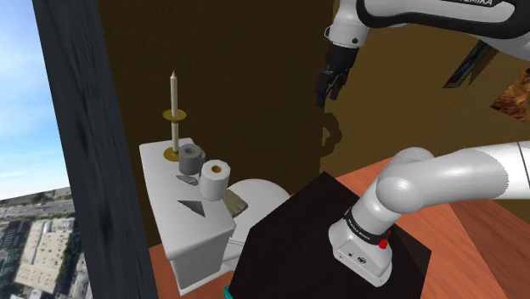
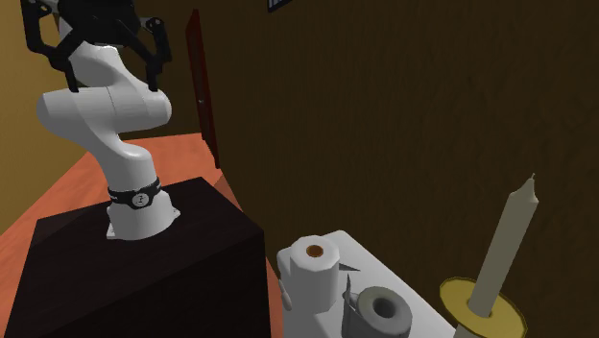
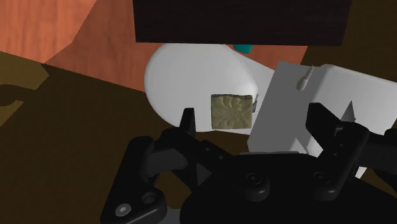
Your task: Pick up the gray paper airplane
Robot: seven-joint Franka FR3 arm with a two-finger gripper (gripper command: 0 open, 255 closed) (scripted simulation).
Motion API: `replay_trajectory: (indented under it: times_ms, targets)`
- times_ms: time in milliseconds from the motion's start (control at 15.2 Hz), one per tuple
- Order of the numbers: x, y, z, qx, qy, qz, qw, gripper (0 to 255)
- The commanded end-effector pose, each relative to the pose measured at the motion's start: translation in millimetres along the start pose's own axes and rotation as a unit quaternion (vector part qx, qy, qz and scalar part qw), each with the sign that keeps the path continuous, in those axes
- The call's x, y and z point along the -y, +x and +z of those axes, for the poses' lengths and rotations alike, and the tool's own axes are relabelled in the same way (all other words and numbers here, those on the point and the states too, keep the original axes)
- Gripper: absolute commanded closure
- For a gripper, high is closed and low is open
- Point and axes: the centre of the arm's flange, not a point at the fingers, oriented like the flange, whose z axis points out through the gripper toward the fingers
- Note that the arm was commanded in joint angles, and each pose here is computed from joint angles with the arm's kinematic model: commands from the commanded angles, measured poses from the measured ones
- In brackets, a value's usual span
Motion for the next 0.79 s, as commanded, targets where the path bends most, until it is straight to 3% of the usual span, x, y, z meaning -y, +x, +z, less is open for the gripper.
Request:
replay_trajectory:
  times_ms: [0, 726]
  targets:
    - [0, 0, 0, 0.000, 0.000, 0.000, 1.0000, 0]
    - [96, 37, 101, -0.029, -0.005, -0.002, 0.9996, 0]
